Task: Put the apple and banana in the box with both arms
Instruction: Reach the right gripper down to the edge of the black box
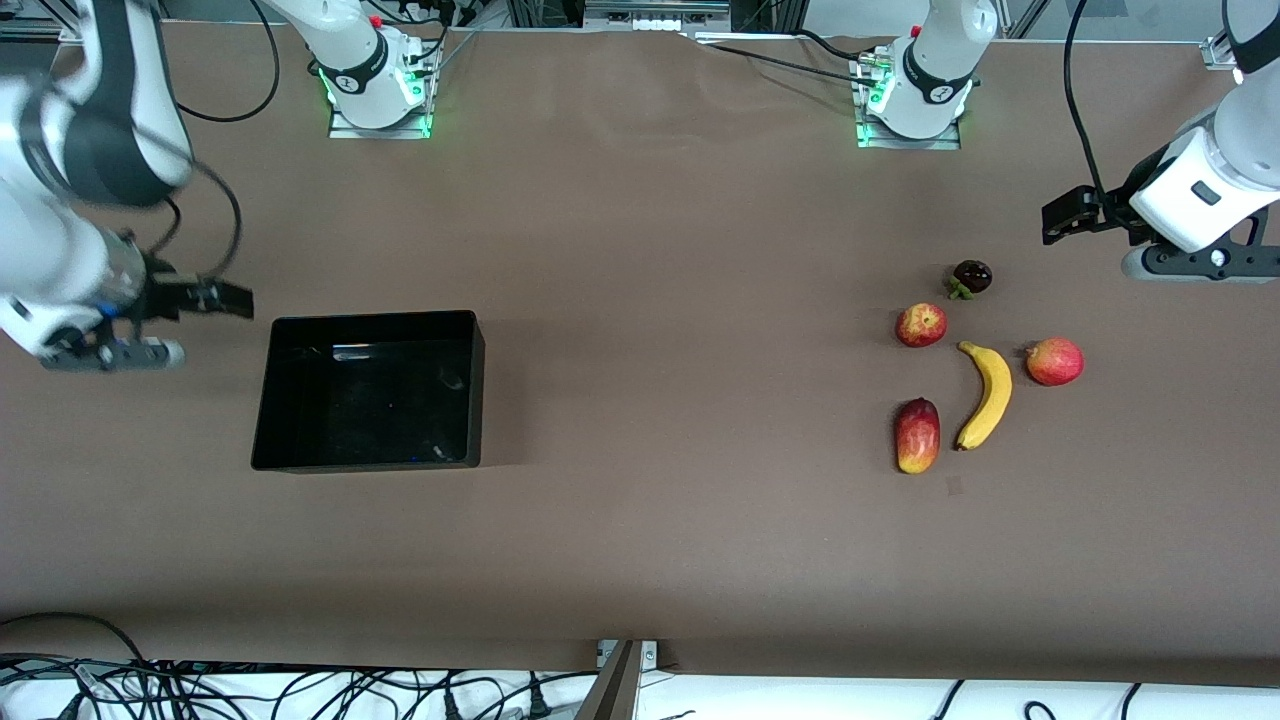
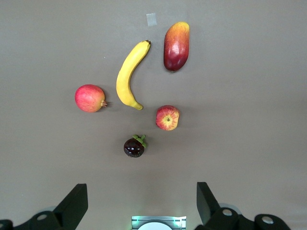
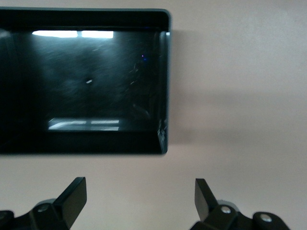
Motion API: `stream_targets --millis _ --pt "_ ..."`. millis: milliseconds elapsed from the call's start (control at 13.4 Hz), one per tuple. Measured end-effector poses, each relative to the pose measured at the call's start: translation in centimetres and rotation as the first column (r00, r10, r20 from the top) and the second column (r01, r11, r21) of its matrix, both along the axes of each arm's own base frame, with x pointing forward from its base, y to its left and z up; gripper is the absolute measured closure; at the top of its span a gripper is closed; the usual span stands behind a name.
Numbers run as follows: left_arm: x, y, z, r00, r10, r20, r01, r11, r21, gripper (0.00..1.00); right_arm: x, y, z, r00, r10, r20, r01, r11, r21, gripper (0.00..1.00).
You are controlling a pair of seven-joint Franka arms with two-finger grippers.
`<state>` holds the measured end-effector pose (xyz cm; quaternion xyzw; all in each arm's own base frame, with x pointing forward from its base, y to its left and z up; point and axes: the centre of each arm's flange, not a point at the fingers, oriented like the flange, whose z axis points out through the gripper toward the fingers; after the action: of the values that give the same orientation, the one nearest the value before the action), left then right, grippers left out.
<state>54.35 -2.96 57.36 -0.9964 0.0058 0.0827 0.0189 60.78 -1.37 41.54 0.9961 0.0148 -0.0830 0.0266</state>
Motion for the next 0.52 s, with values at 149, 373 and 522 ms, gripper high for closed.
stream_targets --millis 149,373,522 --pt "0.0 0.0 -0.1 1.0 0.0 -0.003 0.0 1.0 0.0 0.0 0.7 -1.5 -6.0 1.0 -0.02 -0.001 0.02 1.0 -0.018 0.0" --pt "0.0 0.1 -0.2 1.0 0.002 -0.008 -0.002 1.0 0.0 0.0 0.4 -2.2 -11.7 1.0 -0.023 0.014 0.023 0.999 -0.028 0.0" --pt "0.0 0.1 -0.2 1.0 0.002 -0.009 -0.002 1.0 0.0 0.0 0.4 -2.1 -14.0 0.999 -0.031 0.038 0.032 0.999 -0.02 0.0"
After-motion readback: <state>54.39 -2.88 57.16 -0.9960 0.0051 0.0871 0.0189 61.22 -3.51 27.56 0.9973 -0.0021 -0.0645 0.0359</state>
